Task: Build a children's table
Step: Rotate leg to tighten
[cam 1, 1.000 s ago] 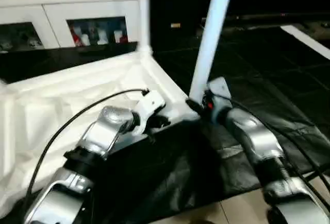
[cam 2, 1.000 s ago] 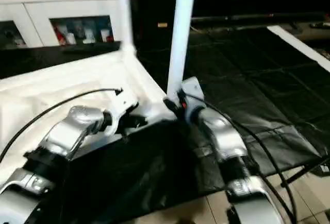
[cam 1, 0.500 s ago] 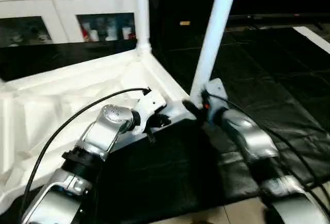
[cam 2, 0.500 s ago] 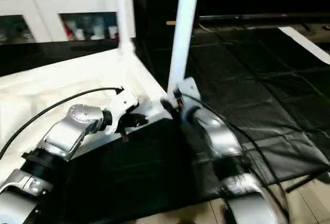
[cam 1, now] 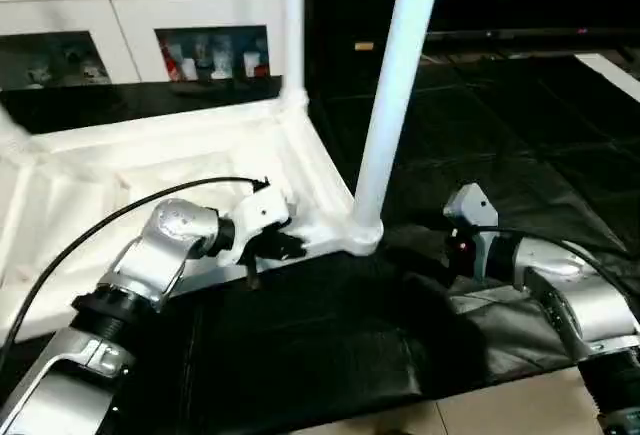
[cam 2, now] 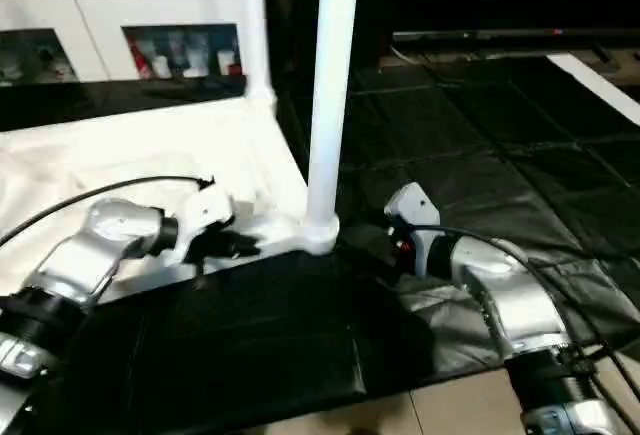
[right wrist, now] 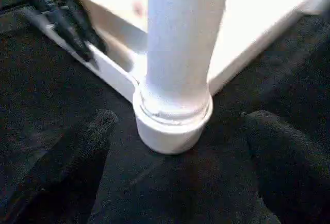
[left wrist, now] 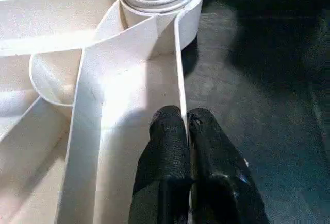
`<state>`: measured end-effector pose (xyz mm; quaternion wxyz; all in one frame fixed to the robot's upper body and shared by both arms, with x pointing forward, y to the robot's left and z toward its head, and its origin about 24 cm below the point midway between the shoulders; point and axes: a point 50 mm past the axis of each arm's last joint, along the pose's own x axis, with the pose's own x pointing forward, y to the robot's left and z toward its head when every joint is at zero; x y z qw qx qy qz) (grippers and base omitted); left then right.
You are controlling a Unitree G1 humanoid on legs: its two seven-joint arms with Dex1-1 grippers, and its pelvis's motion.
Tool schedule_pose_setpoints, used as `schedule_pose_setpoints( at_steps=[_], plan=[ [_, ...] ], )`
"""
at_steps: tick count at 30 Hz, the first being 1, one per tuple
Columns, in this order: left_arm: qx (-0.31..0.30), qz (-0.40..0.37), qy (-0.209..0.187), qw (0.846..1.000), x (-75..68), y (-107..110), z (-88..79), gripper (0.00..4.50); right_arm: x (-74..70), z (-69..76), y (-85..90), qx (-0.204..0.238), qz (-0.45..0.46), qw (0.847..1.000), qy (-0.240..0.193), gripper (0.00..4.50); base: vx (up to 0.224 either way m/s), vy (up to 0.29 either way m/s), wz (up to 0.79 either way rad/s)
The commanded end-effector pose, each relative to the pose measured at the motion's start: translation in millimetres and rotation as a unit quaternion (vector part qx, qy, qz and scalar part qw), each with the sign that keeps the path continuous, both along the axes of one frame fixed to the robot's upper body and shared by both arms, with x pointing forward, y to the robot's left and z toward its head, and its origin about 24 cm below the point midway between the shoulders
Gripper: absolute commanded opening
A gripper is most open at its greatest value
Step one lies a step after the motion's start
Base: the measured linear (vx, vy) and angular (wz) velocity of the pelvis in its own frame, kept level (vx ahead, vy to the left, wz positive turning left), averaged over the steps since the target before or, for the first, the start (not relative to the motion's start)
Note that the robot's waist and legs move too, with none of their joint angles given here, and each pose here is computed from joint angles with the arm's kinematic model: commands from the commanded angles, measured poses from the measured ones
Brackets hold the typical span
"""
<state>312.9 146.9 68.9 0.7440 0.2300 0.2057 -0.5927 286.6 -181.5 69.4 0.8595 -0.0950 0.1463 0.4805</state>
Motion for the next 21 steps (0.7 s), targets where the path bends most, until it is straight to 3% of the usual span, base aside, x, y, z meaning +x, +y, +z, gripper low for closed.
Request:
schedule_pose_setpoints(
  at_steps=[1,8,11,12,21],
  plan=[
    [-0.005,-0.075,0.0,0.997,-5.7,-8,8.4,0.0,-8.2,10.6,0.5,-0.002,0.056,0.998,-0.01,4.28,0.0,0.0,0.0],
    [-0.012,-0.154,0.014,0.988,-15.3,-17,11.0,0.0,-17.6,5.6,8.3,-0.025,0.134,0.991,0.009,4.28,0.0,0.0,0.0],
    [-0.01,-0.175,0.014,0.984,-18.4,-19,11.8,0.0,-19.8,5.6,12.2,-0.012,0.156,0.987,0.021,4.28,0.0,0.0,0.0],
    [-0.009,-0.182,0.013,0.983,-19.3,-20,12.1,0.0,-20.9,5.6,13.8,-0.008,0.166,0.986,0.026,4.02,0.0,0.0,0.0],
    [0.009,-0.205,0.009,0.979,-23.3,-20,11.6,0.0,-24.8,2.2,17.3,0.004,0.203,0.978,0.054,3.32,0.0,0.0,0.0]
  ],
)
